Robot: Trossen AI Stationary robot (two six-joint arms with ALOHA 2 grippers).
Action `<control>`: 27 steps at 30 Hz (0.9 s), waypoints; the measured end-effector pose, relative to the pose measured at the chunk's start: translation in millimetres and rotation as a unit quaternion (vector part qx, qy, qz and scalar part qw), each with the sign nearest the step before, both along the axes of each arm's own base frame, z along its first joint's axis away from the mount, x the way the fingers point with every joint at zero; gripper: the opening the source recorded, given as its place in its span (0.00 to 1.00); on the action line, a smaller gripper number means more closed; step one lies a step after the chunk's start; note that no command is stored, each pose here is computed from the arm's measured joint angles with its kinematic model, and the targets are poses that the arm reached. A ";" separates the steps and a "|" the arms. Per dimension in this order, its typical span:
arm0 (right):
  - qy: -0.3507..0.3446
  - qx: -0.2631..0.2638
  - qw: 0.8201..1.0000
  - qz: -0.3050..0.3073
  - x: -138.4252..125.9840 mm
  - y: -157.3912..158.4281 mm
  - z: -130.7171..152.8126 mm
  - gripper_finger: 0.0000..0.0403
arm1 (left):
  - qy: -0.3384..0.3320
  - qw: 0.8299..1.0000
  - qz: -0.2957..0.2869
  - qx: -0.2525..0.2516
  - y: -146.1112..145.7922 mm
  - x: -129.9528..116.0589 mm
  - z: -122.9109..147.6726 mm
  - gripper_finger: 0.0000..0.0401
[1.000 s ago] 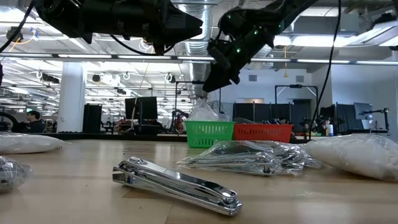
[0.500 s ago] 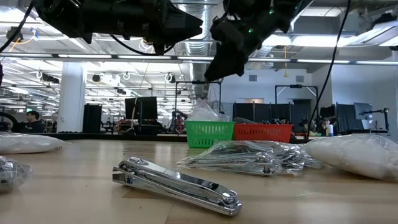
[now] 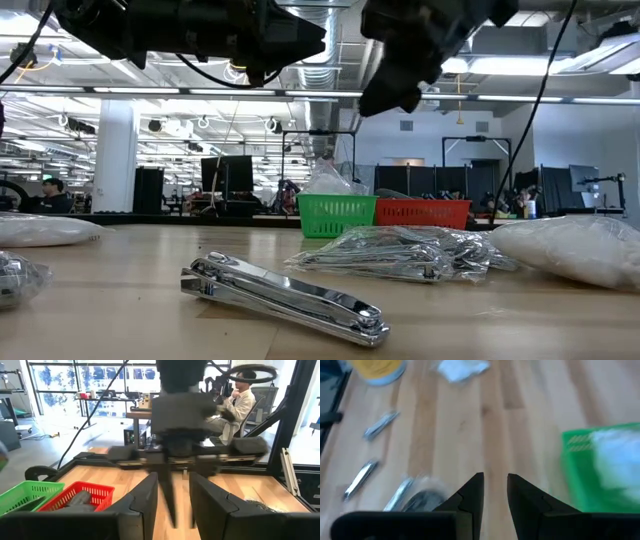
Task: Pick & Place Travel size toiletries
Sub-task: Put the white cotton pack into the left green bin
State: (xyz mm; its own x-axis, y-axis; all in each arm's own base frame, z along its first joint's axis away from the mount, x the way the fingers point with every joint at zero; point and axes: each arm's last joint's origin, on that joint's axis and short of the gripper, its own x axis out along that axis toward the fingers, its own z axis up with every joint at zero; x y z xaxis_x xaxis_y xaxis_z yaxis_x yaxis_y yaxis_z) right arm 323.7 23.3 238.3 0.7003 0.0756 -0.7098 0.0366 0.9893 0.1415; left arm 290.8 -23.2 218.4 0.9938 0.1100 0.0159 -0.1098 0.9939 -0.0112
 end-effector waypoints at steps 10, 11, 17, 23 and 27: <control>0.057 0.035 0.997 0.032 -15.0 50.8 -6.4 0.19 | 0.000 1.000 -0.003 0.000 -0.2 0.0 0.0 0.26; 0.061 0.037 0.997 0.035 -16.6 55.4 -6.8 0.19 | 0.000 1.000 -0.003 0.000 -0.2 0.0 0.0 0.26; 0.082 0.047 0.995 0.017 -27.4 80.8 -9.1 0.19 | 0.000 1.000 -0.004 -0.028 -0.2 0.0 -0.5 0.26; 0.104 0.057 0.993 0.000 -40.4 104.7 -11.3 0.19 | 0.010 0.999 -0.031 -0.029 -7.2 -0.5 -2.3 0.26; 0.126 0.057 0.990 -0.011 -51.6 118.7 -13.9 0.19 | 0.009 0.999 -0.039 -0.029 -11.7 -1.0 -2.2 0.26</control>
